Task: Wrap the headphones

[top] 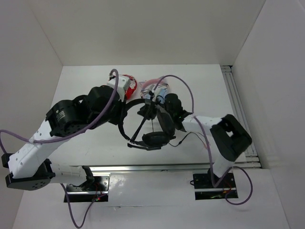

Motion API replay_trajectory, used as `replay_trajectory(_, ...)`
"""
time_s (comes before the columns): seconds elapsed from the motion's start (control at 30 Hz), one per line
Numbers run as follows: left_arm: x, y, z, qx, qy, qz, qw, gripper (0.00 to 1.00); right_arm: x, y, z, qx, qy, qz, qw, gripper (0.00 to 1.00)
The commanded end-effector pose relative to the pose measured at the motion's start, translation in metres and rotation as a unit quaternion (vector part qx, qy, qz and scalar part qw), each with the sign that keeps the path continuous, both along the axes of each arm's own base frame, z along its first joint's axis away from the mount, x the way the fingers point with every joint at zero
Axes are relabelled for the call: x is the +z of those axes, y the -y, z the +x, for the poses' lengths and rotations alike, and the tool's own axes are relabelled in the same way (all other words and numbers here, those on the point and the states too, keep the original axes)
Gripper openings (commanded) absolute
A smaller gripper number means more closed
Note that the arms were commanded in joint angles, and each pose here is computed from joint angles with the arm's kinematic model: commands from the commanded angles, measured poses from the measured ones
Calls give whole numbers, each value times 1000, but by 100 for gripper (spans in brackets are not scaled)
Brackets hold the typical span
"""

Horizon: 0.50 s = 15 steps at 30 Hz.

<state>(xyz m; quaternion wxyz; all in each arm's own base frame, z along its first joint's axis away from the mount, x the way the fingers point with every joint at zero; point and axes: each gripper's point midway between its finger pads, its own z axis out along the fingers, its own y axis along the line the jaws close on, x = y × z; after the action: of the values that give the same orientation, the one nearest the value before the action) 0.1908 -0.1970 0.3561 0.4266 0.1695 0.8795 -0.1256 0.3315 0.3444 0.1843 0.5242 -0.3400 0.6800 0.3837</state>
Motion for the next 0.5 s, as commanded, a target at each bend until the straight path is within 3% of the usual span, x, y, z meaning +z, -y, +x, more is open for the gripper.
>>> replay_trajectory(0.0,32,2,2,31,16,-64,997,0,1,-43,-20,65,-16,107,992,40)
replay_trajectory(0.1,43,-11,7,81,25,-76,993,0,-19,-58,-22,85,-47,136,986,40)
replay_trajectory(0.23,55,-50,27,199,48,-83,975,0,-89,-61,-32,80,-104,107,985,40)
replay_trajectory(0.47,69,-105,87,306,84,-94,944,0,-120,-30,-76,57,-132,109,984,38)
